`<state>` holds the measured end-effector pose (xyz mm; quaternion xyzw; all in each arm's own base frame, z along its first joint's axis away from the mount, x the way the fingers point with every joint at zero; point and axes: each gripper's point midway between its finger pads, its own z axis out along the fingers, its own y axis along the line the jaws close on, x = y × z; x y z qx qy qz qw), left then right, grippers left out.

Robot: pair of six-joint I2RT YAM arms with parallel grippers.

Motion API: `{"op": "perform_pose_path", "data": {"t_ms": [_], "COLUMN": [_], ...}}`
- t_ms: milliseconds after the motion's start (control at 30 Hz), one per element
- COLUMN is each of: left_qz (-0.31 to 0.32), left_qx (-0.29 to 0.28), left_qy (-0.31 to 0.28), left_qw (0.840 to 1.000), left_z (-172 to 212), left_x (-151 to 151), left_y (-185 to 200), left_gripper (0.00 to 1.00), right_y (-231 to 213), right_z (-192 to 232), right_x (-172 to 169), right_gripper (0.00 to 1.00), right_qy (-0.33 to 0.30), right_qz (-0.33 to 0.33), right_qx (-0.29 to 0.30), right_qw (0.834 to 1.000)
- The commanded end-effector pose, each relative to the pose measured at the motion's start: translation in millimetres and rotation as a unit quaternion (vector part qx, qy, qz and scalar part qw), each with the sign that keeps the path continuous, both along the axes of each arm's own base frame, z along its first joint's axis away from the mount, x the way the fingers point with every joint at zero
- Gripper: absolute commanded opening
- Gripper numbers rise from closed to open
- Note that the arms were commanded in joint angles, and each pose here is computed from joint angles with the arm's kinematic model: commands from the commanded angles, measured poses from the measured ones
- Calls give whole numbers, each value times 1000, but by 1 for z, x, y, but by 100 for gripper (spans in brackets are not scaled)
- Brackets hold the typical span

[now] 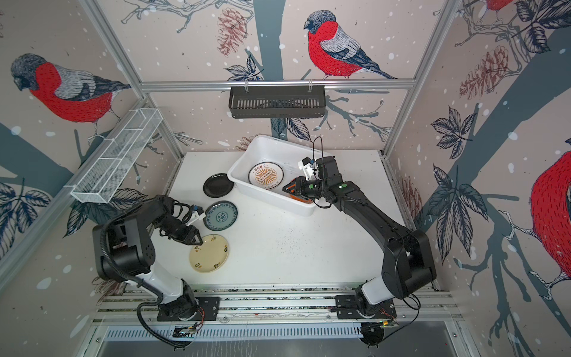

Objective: Place the plates into the plastic bin on the countertop
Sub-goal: 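Lower the left gripper onto the cream plate edge and grip it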

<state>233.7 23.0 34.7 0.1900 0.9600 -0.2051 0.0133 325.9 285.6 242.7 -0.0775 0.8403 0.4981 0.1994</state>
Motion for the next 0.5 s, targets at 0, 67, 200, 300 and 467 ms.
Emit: {"op": "perform_pose_path", "data": {"t_ms": [0, 67, 200, 300, 467], "left_qz": [-11, -12, -18, -21, -24], "left_qx": [-14, -15, -15, -17, -25], "left_qy": [9, 8, 8, 12, 20], "left_qw": [1000, 1000, 1000, 1000, 999], "left_z": [-1, -2, -4, -6, -9], "left_x": [-5, -4, -4, -7, -11], "left_y": [-3, -4, -3, -4, -7], "left_gripper": [45, 44, 41, 41, 39], "right_y": [3, 4, 6, 6, 7], "right_z": [8, 7, 9, 9, 5], "right_x": [5, 6, 9, 10, 13], "right_gripper": [31, 31, 31, 31, 30], "right_qy": [-14, -14, -15, -15, -12], "right_qz": [-3, -1, 1, 0, 2], "right_qx": [11, 9, 9, 8, 7], "right_qw": [1000, 1000, 1000, 1000, 1000]}}
